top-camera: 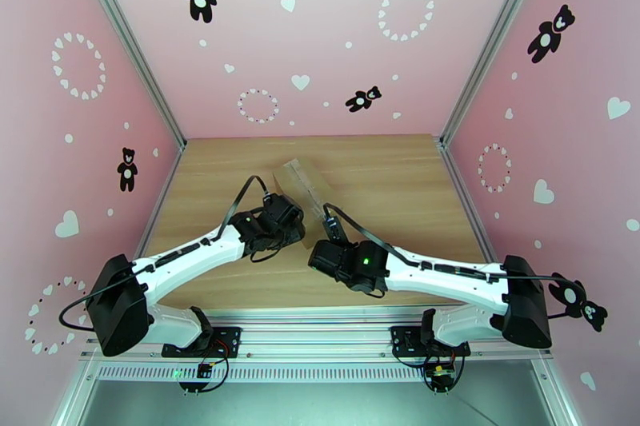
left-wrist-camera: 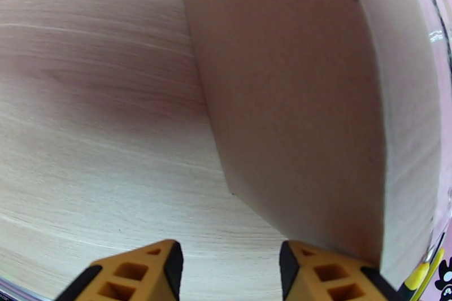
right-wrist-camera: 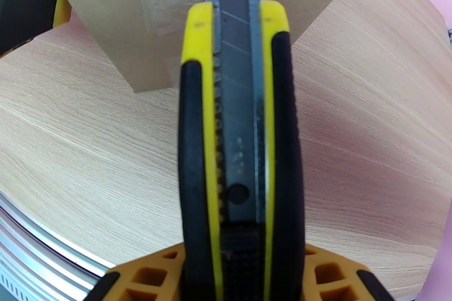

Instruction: Unpack the express box

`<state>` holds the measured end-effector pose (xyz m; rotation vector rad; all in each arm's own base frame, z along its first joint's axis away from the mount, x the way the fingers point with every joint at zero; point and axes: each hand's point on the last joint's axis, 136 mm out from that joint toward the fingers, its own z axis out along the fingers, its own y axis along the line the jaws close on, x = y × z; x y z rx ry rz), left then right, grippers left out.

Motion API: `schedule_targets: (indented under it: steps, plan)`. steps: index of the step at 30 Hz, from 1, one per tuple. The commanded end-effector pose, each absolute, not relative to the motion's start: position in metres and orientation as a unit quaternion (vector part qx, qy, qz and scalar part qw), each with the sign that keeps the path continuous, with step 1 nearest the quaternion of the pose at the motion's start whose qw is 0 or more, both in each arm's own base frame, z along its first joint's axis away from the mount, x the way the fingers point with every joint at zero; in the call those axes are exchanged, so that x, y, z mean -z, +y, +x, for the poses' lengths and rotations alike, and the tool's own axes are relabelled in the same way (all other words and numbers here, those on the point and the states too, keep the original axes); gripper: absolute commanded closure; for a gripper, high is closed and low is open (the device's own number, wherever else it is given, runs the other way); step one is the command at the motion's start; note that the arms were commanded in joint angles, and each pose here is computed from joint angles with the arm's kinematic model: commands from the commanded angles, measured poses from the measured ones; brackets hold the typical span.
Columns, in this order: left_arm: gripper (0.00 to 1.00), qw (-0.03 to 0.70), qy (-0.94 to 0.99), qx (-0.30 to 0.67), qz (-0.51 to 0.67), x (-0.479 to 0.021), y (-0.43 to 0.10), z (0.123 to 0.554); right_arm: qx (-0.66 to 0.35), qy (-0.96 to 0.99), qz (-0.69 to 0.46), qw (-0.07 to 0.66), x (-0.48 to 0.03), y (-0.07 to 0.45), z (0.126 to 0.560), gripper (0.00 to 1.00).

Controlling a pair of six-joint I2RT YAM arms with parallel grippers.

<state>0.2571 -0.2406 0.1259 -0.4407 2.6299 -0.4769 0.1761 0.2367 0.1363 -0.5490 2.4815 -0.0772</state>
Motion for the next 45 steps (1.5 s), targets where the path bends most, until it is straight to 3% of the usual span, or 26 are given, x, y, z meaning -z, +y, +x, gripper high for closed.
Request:
schedule_targets:
  steps: [1,27,45]
  plan:
    - [0.47,0.226,0.927,0.274,-0.121,-0.156,-0.298,0.261,-0.074,0.913,-0.296,0.271,-0.152,0.292,0.147,1.0]
    - [0.47,0.229,0.936,0.24,-0.118,-0.151,-0.287,0.261,-0.096,0.942,-0.236,0.216,-0.136,0.244,0.157,1.0]
    - [0.47,0.22,0.935,0.252,-0.118,-0.147,-0.301,0.264,-0.137,0.924,-0.278,0.226,-0.154,0.275,0.154,1.0]
